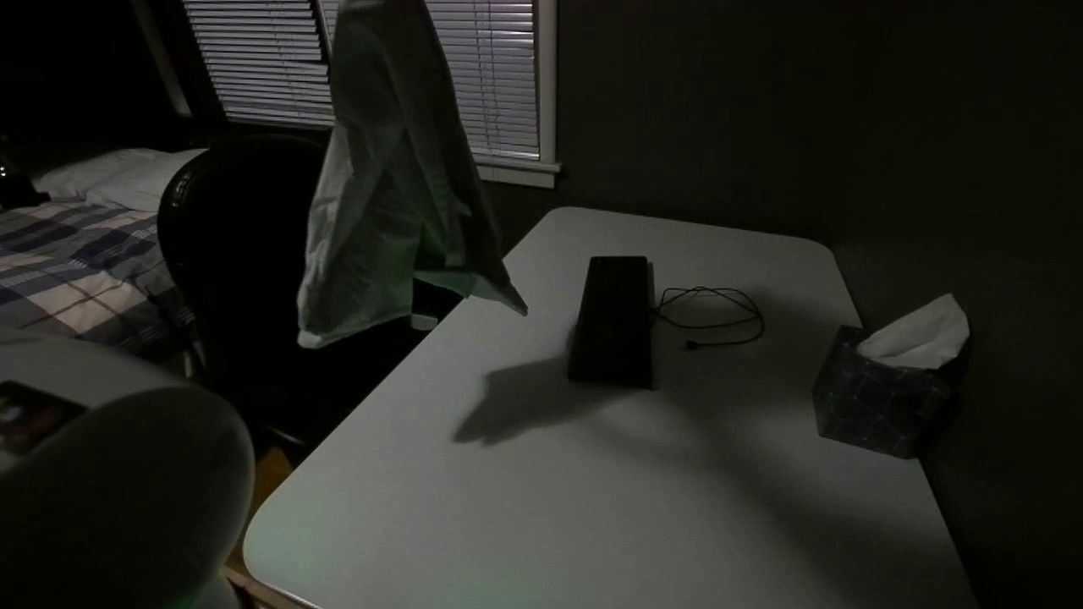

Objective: Unfold the white cloth

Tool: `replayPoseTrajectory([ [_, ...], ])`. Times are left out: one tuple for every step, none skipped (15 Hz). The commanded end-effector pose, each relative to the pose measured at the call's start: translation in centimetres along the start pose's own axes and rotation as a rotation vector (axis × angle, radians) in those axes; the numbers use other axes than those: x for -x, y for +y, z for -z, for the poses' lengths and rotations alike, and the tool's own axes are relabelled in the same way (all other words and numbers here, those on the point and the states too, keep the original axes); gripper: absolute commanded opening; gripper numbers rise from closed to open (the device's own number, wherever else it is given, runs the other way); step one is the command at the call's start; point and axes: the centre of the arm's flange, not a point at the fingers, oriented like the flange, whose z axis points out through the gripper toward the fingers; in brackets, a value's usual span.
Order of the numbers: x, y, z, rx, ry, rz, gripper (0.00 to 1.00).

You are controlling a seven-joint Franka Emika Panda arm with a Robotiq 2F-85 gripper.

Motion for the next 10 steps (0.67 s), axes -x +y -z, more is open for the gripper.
replayPoseTrajectory([
  [-1.3, 0.1, 3.8, -0.053, 0.09, -0.025, 0.0],
  [-1.7, 0.0, 3.9, -0.05, 0.083, -0.019, 0.0],
  [-1.3, 0.1, 3.8, -0.082, -0.07, 0.071, 0.0],
  [-2.3, -0.4, 2.1, -0.005, 0.044, -0.021, 0.0],
  [-2.1, -0.5, 1.1, -0.021, -0.11, 0.085, 0.0],
  [-1.5, -0.9, -1.5, 0.006, -0.141, 0.086, 0.0],
  [-1.1, -1.2, -4.1, 0.079, -0.161, 0.102, 0.0],
  [0.1, -1.5, -7.1, 0.077, -0.223, 0.121, 0.0],
  [0.6, -1.6, -9.7, 0.17, -0.217, 0.129, 0.0],
  [1.8, -1.4, -12.2, 0.133, -0.302, 0.16, 0.0],
])
